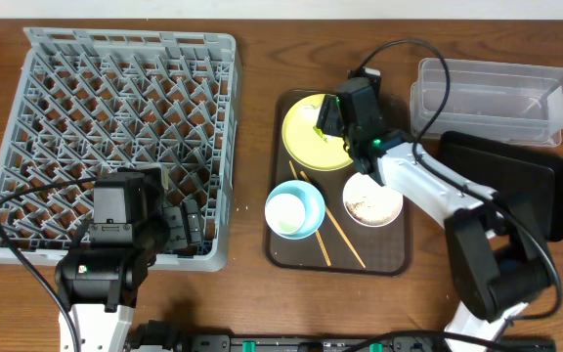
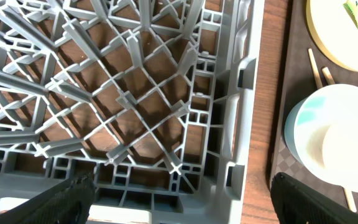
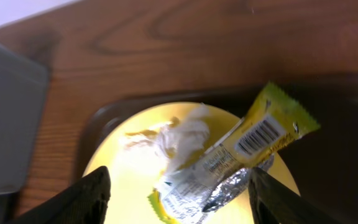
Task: Sort waste into correct bins and load items into the dishwasher
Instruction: 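Grasp the green wrapper and tissue with the right gripper, then carry the wrapper to the clear bin and release it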
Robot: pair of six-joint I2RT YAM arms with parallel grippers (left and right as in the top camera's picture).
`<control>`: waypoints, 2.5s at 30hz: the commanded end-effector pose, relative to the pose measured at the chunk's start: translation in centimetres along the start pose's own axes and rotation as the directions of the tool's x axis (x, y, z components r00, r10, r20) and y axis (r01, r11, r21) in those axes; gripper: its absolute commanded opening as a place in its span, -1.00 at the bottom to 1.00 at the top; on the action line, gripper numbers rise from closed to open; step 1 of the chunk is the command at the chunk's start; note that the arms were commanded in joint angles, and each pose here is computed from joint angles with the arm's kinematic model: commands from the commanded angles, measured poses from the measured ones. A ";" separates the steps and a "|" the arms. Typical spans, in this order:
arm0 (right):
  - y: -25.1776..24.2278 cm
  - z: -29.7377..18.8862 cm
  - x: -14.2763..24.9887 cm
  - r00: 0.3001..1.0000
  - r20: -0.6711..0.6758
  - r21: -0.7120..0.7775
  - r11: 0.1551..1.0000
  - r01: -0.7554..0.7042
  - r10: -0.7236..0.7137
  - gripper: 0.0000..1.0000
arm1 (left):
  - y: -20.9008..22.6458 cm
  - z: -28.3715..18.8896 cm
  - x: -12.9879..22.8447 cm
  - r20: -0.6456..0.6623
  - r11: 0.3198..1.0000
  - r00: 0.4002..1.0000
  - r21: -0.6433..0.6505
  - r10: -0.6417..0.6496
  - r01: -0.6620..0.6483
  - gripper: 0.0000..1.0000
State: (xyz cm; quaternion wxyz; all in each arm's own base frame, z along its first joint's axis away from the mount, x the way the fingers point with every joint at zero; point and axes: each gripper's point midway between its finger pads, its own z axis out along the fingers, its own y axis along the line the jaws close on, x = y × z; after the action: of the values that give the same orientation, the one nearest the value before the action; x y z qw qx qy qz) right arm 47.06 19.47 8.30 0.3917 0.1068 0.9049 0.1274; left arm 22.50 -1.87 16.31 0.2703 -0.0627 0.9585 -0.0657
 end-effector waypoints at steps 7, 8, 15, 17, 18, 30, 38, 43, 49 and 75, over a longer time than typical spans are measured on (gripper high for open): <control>-1.2 3.8 1.8 0.990 0.025 0.043 0.989 -0.142 0.141 0.58 | -0.2 -0.6 -0.8 0.023 1.000 1.000 0.012 -0.011 0.011 0.84; -1.2 4.1 1.8 0.987 0.032 0.040 0.987 -0.159 0.157 0.60 | -0.2 -0.6 -0.8 0.023 1.000 1.000 0.012 -0.011 0.011 0.83; -1.8 5.6 2.7 0.975 0.040 0.044 0.975 -0.218 0.217 0.61 | -0.2 -0.6 -0.8 0.023 1.000 1.000 0.012 -0.011 0.011 0.83; -1.7 5.9 3.1 0.976 0.039 0.041 0.976 -0.216 0.214 0.59 | -0.2 -0.6 -0.8 0.023 1.000 1.000 0.012 -0.011 0.011 0.84; -1.6 6.0 3.2 0.975 0.038 0.041 0.975 -0.218 0.217 0.54 | -0.2 -0.6 -0.8 0.024 1.000 1.000 0.012 -0.011 0.011 0.83; -1.5 6.3 4.0 0.982 0.004 0.030 0.981 -0.189 0.189 -0.98 | -0.2 -0.6 -0.8 0.023 1.000 1.000 0.012 -0.011 0.011 0.84; -1.0 1.8 1.1 0.999 -0.033 0.009 1.000 0.020 -0.020 -0.98 | -0.3 -0.6 -0.8 0.025 1.000 1.000 0.012 -0.011 0.011 0.84; -1.6 -3.9 -3.7 0.994 0.015 -0.006 0.994 0.109 -0.109 -0.98 | -0.3 -0.6 -0.9 0.027 1.000 1.000 0.012 -0.011 0.010 0.83; -6.9 -9.1 -8.9 0.995 0.091 0.093 0.996 0.019 -0.028 -0.98 | -0.3 -0.6 -0.9 0.027 1.000 1.000 0.012 -0.011 0.010 0.83; -21.8 -10.7 -17.1 0.940 0.334 0.297 0.938 -0.179 0.074 0.93 | -0.3 -0.6 -0.9 0.027 1.000 1.000 0.013 -0.011 0.011 0.83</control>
State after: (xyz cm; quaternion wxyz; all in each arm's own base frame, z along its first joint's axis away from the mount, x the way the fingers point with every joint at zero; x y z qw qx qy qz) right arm 48.60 -8.21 18.50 0.4858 0.2790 0.8279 -0.0274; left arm 22.57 -1.87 16.37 0.2718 -0.0627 0.9581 -0.0659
